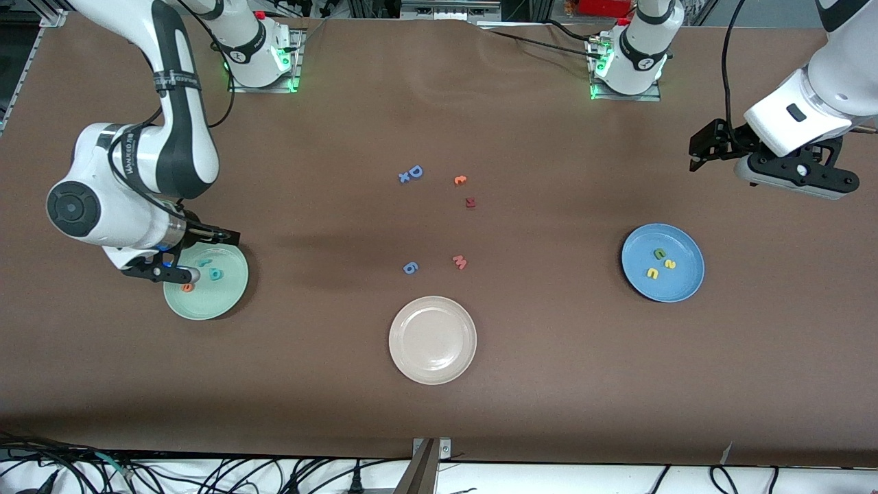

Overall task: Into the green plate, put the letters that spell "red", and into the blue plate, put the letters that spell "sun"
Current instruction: 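Carry the teal letter to the mint plate and open the right gripper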

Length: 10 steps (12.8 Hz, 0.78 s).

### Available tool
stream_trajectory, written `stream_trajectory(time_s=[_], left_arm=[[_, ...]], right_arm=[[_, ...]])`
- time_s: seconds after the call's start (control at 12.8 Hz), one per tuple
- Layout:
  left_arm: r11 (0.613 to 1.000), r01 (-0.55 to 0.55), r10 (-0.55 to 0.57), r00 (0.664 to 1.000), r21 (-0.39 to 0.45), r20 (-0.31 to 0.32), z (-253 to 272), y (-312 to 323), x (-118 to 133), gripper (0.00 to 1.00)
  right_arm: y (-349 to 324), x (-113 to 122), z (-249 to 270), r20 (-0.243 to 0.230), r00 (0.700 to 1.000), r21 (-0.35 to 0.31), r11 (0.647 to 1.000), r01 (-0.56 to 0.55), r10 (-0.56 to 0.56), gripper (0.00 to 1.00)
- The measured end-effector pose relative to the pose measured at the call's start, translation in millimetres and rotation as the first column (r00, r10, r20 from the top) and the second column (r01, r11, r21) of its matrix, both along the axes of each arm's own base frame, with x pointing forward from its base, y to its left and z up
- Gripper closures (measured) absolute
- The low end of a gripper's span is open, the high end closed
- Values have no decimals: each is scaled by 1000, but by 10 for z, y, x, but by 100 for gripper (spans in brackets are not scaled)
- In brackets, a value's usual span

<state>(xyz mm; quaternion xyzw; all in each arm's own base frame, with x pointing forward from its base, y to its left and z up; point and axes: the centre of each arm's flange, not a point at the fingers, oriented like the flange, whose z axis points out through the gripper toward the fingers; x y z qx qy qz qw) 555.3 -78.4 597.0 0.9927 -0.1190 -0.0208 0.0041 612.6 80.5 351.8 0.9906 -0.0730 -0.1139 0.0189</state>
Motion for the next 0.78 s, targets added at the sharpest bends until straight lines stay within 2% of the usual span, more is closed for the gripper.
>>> stream_trajectory(time_s=[0.31, 0.78], left_arm=[[1000, 0, 0, 1000, -3, 11, -62, -6, 68, 0], [1000, 0, 0, 999, -8, 42, -60, -14, 119, 0]], right_arm=[[373, -20, 294, -42, 999, -2, 1000, -1, 1, 0], [588, -135, 795, -7, 1000, -8, 1000, -25, 25, 0]])
